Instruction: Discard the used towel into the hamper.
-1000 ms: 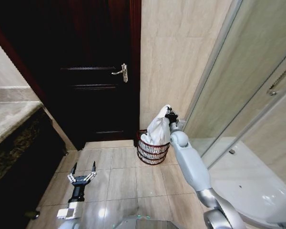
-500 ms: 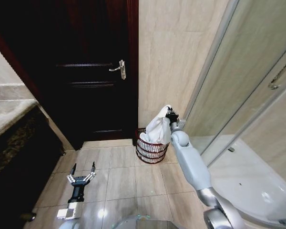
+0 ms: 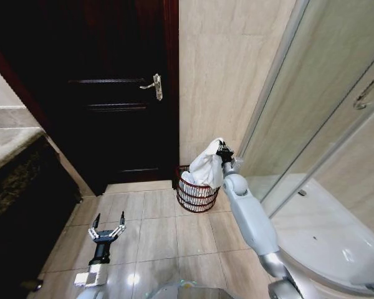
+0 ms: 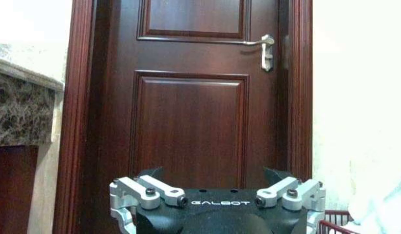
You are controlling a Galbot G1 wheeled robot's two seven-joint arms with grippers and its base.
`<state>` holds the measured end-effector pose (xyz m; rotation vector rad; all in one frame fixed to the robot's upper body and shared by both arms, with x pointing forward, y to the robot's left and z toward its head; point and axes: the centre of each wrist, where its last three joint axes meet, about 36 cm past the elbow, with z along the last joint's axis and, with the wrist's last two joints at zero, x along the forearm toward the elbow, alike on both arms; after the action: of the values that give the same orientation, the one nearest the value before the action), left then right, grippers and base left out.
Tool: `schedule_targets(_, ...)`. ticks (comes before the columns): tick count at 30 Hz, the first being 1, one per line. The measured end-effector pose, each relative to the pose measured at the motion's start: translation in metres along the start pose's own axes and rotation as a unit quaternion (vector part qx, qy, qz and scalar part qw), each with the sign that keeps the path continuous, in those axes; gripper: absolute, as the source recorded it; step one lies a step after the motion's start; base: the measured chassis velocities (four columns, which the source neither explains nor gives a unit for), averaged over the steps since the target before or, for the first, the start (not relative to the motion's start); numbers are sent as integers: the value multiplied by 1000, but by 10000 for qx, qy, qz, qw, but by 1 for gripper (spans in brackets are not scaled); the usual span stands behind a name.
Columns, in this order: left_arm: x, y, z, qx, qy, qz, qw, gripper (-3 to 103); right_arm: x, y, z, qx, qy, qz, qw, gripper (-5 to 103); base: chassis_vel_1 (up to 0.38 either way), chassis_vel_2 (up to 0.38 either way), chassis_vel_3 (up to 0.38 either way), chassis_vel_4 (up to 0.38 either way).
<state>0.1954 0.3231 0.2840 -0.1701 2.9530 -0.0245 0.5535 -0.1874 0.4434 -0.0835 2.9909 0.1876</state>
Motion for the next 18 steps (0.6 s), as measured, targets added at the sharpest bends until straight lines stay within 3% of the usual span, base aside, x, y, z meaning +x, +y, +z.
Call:
schedule_targets(7,1,-1,1,-7,16,7,10000,100,28,4,0,-8,78,-40,10000,2,0,0,0,0)
schedule_targets(18,4,-5,2,-29,32,28,10000,100,37,0,-4,-12,53,-58,10000,2,0,0,0,0)
